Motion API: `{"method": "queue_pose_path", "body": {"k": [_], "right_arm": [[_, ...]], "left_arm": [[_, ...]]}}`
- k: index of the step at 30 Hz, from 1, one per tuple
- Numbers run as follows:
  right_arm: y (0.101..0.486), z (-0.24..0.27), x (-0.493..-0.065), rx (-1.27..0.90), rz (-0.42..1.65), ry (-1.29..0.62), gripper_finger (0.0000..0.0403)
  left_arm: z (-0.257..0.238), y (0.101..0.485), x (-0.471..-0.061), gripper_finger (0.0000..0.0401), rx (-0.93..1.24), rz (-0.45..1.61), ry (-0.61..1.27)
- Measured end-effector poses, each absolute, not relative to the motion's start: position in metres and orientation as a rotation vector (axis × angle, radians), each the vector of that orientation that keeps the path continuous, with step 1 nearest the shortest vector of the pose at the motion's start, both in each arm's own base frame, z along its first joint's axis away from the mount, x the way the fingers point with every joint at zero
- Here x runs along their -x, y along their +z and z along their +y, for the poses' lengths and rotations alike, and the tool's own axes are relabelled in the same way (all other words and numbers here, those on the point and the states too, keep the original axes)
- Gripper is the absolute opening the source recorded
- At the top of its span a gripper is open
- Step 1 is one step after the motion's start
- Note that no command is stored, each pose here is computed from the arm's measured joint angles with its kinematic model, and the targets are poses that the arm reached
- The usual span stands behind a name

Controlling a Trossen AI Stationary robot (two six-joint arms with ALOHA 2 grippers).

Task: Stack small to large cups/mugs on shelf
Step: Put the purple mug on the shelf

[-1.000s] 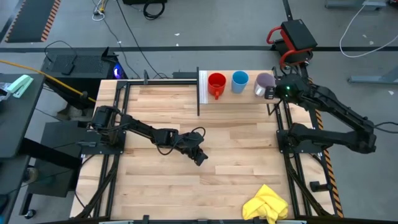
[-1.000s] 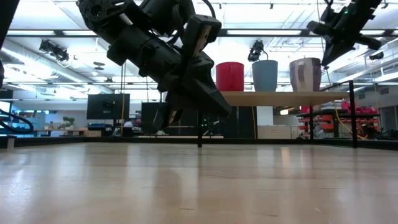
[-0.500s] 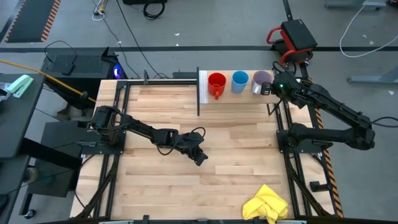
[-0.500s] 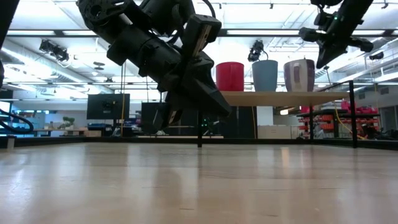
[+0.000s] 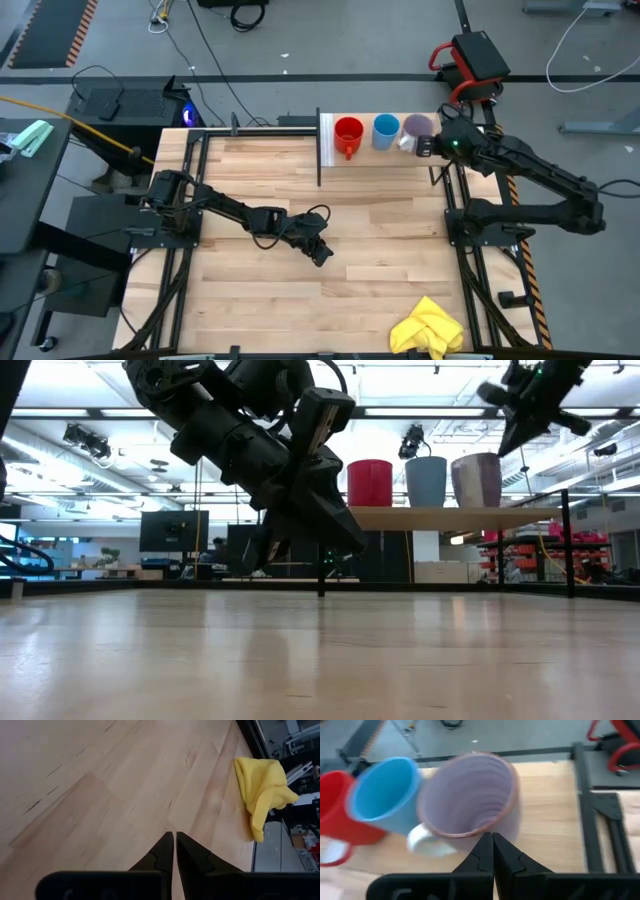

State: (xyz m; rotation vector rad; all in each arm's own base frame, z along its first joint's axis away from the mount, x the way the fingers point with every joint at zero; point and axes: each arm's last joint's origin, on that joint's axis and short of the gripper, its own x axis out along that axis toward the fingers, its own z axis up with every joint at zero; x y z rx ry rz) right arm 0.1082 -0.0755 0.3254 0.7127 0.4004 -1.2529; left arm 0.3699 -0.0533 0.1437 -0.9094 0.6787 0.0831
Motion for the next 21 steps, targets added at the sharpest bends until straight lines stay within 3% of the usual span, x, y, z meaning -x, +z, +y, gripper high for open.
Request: {"method": "queue_pose_path", "body": {"k": [7, 21], "right_arm": [[0.341, -0.067, -0.113, -0.655, 0.412, -1.264, 0.0001], [0.332, -0.065, -0.131, -0.671, 0.553, -1.211, 0.0]], "left_arm": [[-0.052, 0.144, -0.37, 0.0019, 0.91, 0.677, 0.087], [-0.048, 0.144, -0.371, 0.0023, 0.915, 0.671, 0.096]]}}
